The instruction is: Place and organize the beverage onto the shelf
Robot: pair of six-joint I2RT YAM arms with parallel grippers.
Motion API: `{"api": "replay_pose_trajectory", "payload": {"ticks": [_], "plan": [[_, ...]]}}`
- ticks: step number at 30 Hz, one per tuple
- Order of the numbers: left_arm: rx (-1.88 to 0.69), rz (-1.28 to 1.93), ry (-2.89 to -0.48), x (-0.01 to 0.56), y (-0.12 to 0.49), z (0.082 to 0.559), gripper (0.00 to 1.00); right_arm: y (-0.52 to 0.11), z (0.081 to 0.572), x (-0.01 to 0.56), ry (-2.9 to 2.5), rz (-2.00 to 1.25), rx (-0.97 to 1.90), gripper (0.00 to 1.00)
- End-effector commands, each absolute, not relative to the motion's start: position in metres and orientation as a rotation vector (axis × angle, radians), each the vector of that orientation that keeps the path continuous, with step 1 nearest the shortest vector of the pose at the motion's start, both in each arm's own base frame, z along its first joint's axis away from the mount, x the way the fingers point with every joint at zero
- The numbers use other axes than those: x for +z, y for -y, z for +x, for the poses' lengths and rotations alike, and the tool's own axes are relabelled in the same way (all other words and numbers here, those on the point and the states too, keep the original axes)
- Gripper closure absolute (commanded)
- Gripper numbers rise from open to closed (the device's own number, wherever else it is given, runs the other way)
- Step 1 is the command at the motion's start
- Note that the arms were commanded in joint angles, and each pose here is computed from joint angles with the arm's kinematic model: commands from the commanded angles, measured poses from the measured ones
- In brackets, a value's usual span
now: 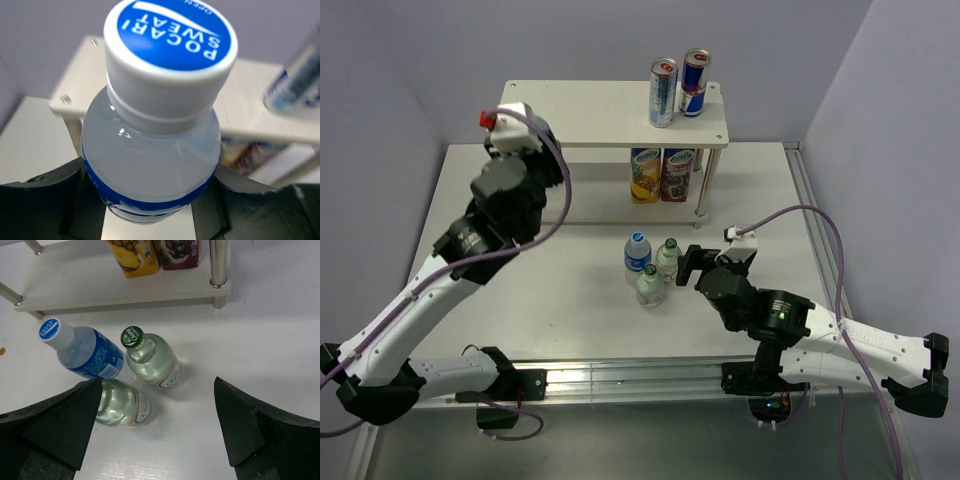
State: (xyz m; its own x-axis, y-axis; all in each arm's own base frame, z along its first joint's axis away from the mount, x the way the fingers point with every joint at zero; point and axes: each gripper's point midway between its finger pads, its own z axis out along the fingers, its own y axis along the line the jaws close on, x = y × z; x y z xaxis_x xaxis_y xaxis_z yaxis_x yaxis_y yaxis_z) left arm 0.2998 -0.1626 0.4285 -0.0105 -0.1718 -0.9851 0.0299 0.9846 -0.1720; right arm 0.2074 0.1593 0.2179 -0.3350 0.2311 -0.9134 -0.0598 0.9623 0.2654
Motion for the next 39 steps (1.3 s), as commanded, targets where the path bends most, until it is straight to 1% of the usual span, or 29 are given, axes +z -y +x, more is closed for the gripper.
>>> {"api": "replay_pose_trajectory", "payload": {"ticks": [1, 2, 3, 4, 5, 8, 14, 15, 21, 24, 27, 29, 30, 31, 32, 33, 34, 36, 37, 39], "plan": [[-0.182, -0.1, -1.466, 0.491, 0.151, 0.329, 1.0, -0.159, 0.209, 0.221, -1.861, 0.153, 0.31, 0.0], [-0.198, -0.113, -1.441, 0.512, 0.145, 0.332, 1.0, -0.158, 0.209, 0.22, -1.861, 0.156, 0.309, 0.0], [-0.19, -0.121, -1.438, 0.517, 0.141, 0.339, 1.0, -0.158, 0.209, 0.219, -1.861, 0.156, 0.309, 0.0], [-0.171, -0.108, -1.453, 0.514, 0.142, 0.357, 1.0, -0.158, 0.209, 0.218, -1.861, 0.156, 0.307, 0.0], [-0.176, -0.119, -1.427, 0.53, 0.138, 0.359, 1.0, -0.157, 0.209, 0.216, -1.864, 0.154, 0.305, 0.0], [-0.15, -0.136, -1.423, 0.542, 0.132, 0.385, 1.0, -0.156, 0.208, 0.212, -1.866, 0.155, 0.302, 0.01], [-0.103, -0.159, -1.452, 0.53, 0.122, 0.434, 1.0, -0.152, 0.205, 0.203, -1.884, 0.159, 0.303, 0.01], [-0.085, -0.178, -1.474, 0.52, 0.115, 0.447, 1.0, -0.151, 0.204, 0.202, -1.886, 0.158, 0.302, 0.01], [-0.067, -0.208, -1.479, 0.512, 0.098, 0.471, 1.0, -0.147, 0.2, 0.193, -1.901, 0.162, 0.311, 0.01], [-0.056, -0.208, -1.49, 0.508, 0.096, 0.478, 0.97, -0.147, 0.2, 0.188, -1.907, 0.163, 0.306, 0.01], [-0.055, -0.202, -1.507, 0.5, 0.098, 0.484, 0.86, -0.147, 0.2, 0.187, -1.91, 0.165, 0.307, 0.01], [-0.062, -0.189, -1.52, 0.494, 0.101, 0.486, 0.75, -0.147, 0.2, 0.187, -1.909, 0.166, 0.309, 0.01], [-0.064, -0.185, -1.53, 0.489, 0.102, 0.488, 0.59, -0.148, 0.2, 0.185, -1.91, 0.167, 0.311, 0.01], [-0.064, -0.183, -1.535, 0.486, 0.103, 0.488, 0.48, -0.148, 0.199, 0.185, -1.912, 0.165, 0.315, 0.01], [-0.065, -0.182, -1.538, 0.484, 0.103, 0.489, 0.39, -0.148, 0.199, 0.184, -1.914, 0.166, 0.311, 0.01], [-0.065, -0.18, -1.547, 0.479, 0.104, 0.49, 0.27, -0.148, 0.199, 0.183, -1.916, 0.165, 0.312, 0.01], [-0.066, -0.182, -1.546, 0.479, 0.104, 0.49, 0.22, -0.148, 0.199, 0.181, -1.919, 0.165, 0.309, 0.01], [-0.063, -0.189, -1.554, 0.476, 0.104, 0.491, 0.17, -0.148, 0.199, 0.18, -1.92, 0.166, 0.31, 0.01], [-0.06, -0.194, -1.555, 0.476, 0.103, 0.491, 0.09, -0.147, 0.198, 0.179, -1.922, 0.164, 0.308, 0.01], [-0.053, -0.199, -1.557, 0.477, 0.101, 0.49, 0.01, -0.146, 0.198, 0.179, -1.921, 0.169, 0.31, 0.01]]}}
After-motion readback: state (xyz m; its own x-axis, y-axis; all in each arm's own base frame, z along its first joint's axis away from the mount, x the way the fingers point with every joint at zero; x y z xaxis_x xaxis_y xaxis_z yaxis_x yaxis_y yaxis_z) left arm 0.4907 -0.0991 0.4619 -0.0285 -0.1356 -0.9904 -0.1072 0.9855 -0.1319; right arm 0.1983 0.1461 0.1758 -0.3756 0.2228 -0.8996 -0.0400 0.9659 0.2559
